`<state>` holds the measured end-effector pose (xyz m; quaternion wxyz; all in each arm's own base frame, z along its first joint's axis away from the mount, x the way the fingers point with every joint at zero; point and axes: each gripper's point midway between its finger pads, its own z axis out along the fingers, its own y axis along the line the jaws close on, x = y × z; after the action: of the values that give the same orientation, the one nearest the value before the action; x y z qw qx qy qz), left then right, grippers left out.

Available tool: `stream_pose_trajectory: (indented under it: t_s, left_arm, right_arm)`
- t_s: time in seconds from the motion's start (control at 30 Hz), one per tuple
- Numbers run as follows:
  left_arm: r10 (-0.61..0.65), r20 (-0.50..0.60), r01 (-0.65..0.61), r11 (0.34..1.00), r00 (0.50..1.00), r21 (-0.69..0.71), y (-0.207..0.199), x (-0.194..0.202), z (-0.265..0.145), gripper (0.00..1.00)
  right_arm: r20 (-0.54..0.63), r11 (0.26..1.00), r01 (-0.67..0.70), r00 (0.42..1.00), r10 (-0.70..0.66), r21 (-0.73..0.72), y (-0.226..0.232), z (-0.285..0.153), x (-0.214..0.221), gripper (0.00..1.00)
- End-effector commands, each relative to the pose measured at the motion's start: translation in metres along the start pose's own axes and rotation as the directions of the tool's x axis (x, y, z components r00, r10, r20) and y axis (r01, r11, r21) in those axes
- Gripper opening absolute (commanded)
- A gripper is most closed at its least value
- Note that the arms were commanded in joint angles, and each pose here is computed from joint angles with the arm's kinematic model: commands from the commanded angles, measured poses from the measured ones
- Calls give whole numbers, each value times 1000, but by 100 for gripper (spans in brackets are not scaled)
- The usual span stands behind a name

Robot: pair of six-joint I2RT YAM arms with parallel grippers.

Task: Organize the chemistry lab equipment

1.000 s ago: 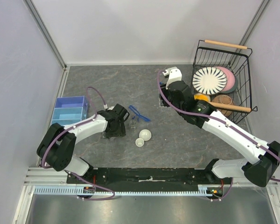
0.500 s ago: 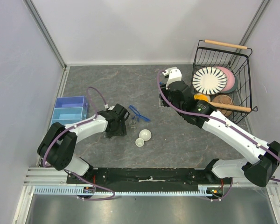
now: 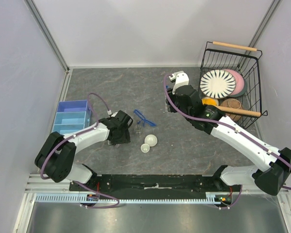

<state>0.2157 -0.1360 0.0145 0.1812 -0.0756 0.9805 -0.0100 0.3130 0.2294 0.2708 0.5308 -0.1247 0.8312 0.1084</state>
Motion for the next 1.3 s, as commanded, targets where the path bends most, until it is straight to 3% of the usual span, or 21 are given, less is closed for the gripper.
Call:
stream_pose_trajectory:
  t_s: [0.0, 0.5, 1.0, 1.1, 1.27]
  left_arm:
    - [-40, -32, 41, 999, 999, 31, -3, 16, -1, 71]
    - [-38, -40, 40, 998, 998, 58, -6, 34, -6, 56]
    - [-2, -12, 3, 1000, 1000, 31, -5, 31, -2, 20]
    - [11, -8, -11, 1000, 1000, 28, -6, 28, -1, 2]
    - [41, 6, -42, 997, 999, 59, -14, 22, -7, 2]
  right_arm:
    - [36, 999, -31, 999, 32, -33, 5, -8, -9, 42]
    - [23, 997, -46, 999, 48, -57, 11, -16, -2, 31]
    - [19, 998, -38, 999, 39, -55, 13, -26, -3, 32]
    - [25, 998, -35, 999, 37, -49, 12, -29, -5, 33]
    - [22, 999, -30, 999, 31, -42, 10, -32, -6, 33]
